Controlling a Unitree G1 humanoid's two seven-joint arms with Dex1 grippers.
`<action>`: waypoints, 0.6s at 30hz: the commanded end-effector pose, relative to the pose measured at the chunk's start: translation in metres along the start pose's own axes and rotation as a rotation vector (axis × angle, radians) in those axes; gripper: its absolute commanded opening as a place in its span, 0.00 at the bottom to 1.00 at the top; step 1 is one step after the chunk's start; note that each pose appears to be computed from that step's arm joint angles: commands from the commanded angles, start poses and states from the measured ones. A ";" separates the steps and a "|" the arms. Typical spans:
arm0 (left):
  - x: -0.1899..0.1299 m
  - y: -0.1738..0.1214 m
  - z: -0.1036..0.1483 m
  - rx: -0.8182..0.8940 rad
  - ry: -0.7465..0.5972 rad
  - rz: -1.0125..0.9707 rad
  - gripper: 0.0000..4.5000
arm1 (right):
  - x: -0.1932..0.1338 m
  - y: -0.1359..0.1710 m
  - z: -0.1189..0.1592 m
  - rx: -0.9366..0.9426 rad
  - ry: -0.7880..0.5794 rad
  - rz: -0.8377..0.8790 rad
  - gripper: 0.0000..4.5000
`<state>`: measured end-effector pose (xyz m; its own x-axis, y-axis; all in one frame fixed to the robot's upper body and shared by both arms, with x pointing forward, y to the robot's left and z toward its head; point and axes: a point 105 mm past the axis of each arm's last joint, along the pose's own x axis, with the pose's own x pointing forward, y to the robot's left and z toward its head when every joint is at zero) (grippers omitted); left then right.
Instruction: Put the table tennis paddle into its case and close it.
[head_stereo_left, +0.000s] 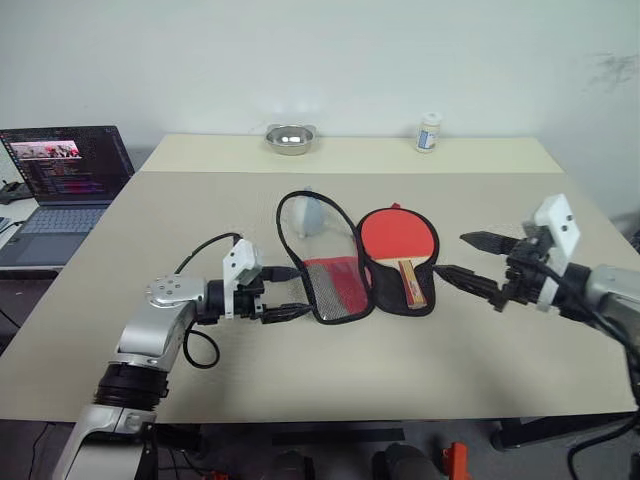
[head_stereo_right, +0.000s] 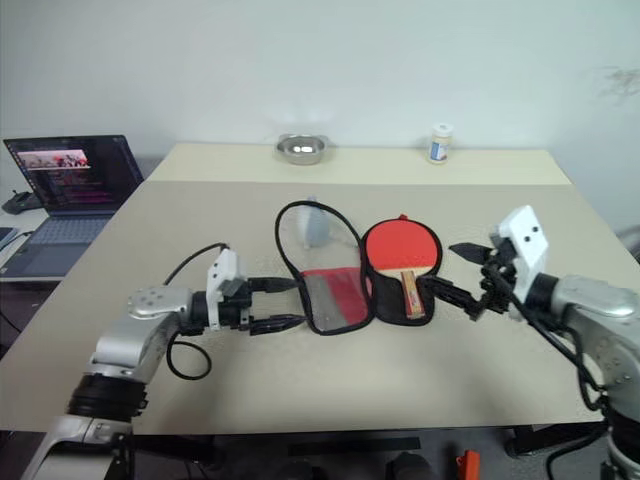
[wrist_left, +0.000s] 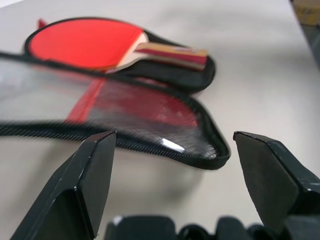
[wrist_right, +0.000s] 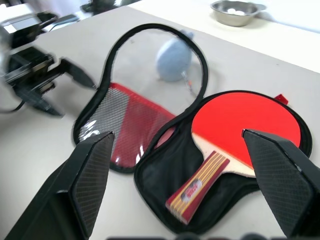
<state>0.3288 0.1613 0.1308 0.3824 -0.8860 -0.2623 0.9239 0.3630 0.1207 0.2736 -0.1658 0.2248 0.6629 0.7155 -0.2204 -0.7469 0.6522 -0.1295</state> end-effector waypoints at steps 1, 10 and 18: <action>-0.011 0.020 0.001 0.031 0.023 0.096 0.77 | -0.016 0.000 0.009 -0.057 0.007 0.024 1.00; -0.001 0.047 -0.011 0.088 0.139 0.198 0.04 | -0.049 0.000 0.011 -0.134 0.097 0.025 1.00; 0.042 0.041 0.016 0.117 0.065 0.093 0.02 | -0.069 -0.007 0.007 -0.172 0.148 -0.019 1.00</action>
<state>0.3777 0.1431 0.1221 0.4741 -0.8105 -0.3440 0.8801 0.4246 0.2125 0.2370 -0.2144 0.2330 0.6459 0.6587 -0.3859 -0.7592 0.6077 -0.2331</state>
